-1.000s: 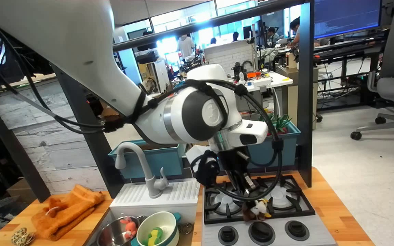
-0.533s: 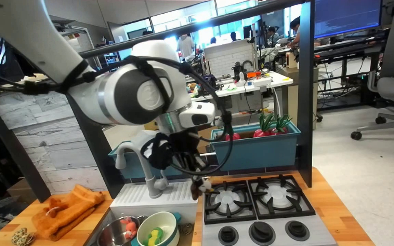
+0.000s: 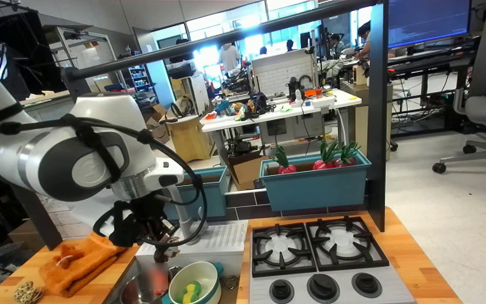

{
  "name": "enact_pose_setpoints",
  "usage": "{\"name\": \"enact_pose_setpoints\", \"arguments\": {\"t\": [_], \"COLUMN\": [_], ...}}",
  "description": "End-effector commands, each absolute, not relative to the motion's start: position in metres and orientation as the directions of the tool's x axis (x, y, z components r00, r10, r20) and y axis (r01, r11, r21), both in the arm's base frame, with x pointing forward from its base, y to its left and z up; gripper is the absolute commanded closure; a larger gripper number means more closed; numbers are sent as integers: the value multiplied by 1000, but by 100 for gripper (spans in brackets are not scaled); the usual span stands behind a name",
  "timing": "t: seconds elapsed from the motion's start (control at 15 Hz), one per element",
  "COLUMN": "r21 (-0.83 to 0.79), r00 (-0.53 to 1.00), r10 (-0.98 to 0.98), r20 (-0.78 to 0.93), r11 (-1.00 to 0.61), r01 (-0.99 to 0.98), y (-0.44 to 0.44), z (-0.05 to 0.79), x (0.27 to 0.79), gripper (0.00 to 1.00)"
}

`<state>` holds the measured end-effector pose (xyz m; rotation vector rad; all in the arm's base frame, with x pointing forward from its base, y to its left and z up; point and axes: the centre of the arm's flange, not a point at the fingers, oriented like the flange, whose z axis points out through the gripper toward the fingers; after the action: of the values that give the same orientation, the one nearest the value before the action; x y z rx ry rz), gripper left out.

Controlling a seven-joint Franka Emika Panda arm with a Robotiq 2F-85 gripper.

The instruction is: Put the plushies inside the pots in the sink, wipe the counter with the towel, and then remove the pink plushy from the pot and put it on the stove

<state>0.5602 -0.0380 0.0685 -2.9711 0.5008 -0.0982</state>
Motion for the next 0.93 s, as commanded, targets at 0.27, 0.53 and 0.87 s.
{"name": "enact_pose_setpoints", "arguments": {"t": [0.27,0.53,0.87], "r21": [-154,-144,-115], "r00": [962,956,971], "r10": [-271,-293,-229], "r20": [36,31,64], "r11": [-952,-947,-968], "r01": [-263,-286,-221], "y": [-29,-40,-14], "z": [46,49,46], "x": [561,559,539], "gripper": [94,55,19]}}
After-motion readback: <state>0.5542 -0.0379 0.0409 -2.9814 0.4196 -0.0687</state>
